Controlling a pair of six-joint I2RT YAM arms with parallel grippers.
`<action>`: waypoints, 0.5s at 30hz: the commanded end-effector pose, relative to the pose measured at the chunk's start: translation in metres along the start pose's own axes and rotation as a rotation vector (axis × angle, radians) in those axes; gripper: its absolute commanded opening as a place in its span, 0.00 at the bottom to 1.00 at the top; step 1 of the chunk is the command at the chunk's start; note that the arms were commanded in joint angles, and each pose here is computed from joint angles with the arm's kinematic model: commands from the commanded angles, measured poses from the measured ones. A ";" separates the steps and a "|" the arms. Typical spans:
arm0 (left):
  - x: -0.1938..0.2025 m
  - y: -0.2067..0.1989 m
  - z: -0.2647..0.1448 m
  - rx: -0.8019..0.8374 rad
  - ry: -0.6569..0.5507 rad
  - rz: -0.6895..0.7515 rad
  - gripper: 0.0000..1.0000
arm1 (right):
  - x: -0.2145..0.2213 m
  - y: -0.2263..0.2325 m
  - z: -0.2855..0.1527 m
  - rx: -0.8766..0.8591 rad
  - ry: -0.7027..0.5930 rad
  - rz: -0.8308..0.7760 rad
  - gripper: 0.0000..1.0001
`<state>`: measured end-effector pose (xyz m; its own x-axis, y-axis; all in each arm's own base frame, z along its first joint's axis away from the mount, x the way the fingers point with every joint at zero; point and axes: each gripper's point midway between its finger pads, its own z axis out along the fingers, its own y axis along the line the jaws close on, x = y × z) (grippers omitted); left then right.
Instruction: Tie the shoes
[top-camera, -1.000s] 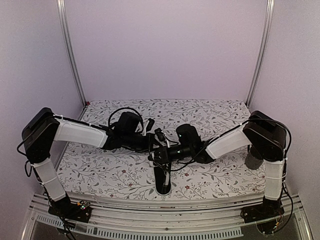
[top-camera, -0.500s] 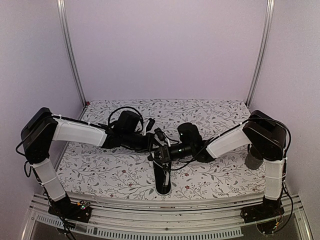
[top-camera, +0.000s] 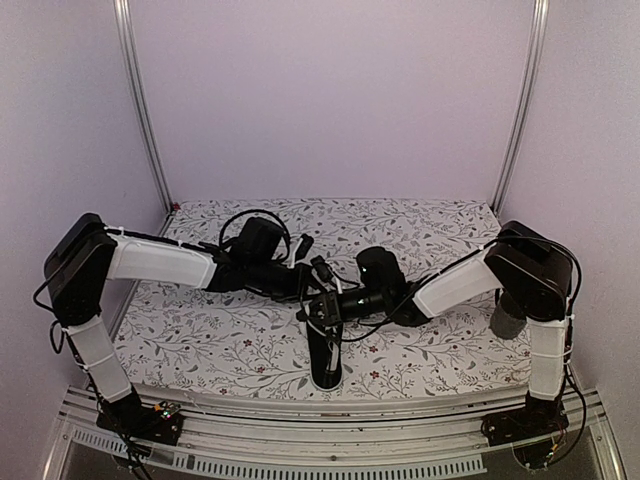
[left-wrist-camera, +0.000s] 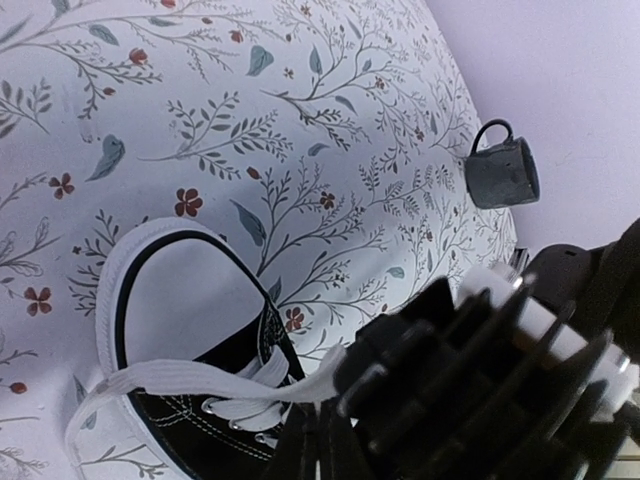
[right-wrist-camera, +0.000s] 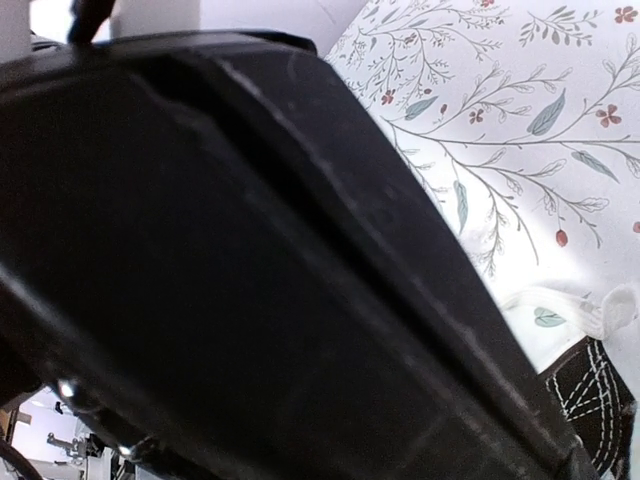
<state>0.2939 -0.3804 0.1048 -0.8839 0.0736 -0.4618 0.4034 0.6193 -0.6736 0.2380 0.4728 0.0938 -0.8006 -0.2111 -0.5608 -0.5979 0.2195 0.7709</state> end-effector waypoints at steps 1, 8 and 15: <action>-0.005 -0.010 0.010 0.036 0.017 0.042 0.02 | 0.004 0.001 0.004 0.007 -0.014 -0.042 0.02; -0.010 -0.002 -0.008 -0.054 -0.026 0.106 0.50 | 0.009 -0.007 0.002 0.033 -0.017 -0.029 0.02; -0.001 0.004 -0.050 -0.107 -0.102 0.190 0.84 | 0.007 -0.008 0.001 0.041 -0.023 -0.027 0.02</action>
<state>0.2907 -0.3544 0.1063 -0.8346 0.1216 -0.5373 0.4627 0.6841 -0.5639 0.2370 0.4691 0.0834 -0.7917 -0.2013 -0.5768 -0.6109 0.2511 0.7508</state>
